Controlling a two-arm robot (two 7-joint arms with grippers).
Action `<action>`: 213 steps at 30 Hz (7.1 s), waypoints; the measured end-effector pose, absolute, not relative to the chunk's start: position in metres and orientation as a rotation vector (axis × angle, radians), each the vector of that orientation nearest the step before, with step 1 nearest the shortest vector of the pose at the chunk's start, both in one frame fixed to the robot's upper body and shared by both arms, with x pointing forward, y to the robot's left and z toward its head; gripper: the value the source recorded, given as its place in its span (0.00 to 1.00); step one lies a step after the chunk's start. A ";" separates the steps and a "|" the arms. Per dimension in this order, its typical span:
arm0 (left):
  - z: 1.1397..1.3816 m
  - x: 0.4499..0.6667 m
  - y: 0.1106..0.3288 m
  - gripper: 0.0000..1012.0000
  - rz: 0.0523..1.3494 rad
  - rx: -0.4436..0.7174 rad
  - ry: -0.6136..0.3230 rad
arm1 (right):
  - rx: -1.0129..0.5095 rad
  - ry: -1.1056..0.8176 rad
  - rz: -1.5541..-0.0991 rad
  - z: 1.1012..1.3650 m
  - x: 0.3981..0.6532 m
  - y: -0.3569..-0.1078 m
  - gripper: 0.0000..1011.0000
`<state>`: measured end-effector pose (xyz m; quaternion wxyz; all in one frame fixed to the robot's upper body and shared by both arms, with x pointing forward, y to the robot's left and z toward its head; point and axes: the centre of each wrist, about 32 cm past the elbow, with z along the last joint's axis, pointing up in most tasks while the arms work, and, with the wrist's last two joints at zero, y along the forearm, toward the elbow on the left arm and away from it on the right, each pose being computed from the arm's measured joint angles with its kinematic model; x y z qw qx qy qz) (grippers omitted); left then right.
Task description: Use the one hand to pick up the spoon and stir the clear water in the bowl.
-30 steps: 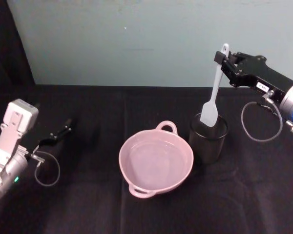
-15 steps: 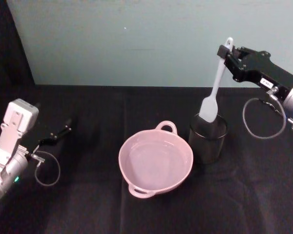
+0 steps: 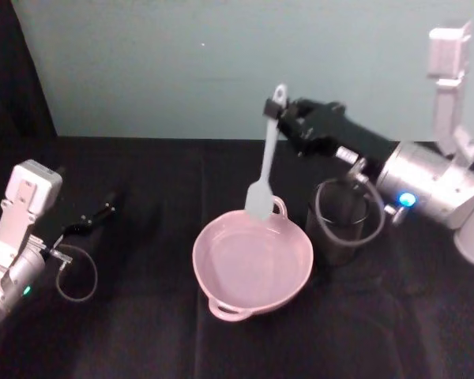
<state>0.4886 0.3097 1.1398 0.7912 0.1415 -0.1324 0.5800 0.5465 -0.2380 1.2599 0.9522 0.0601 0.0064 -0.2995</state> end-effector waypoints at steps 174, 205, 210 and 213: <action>1.140 0.489 0.310 0.99 1.248 0.304 -0.285 | 0.099 -0.030 -0.602 1.193 0.509 -0.193 0.12; 1.140 0.489 0.310 0.99 1.248 0.304 -0.285 | 0.065 -0.112 -0.828 1.191 0.530 -0.233 0.12; 1.140 0.489 0.310 0.99 1.248 0.304 -0.285 | 0.064 -0.114 -0.809 1.192 0.523 -0.231 0.12; 1.140 0.489 0.310 0.99 1.248 0.304 -0.285 | 0.066 -0.113 -0.788 1.191 0.519 -0.228 0.12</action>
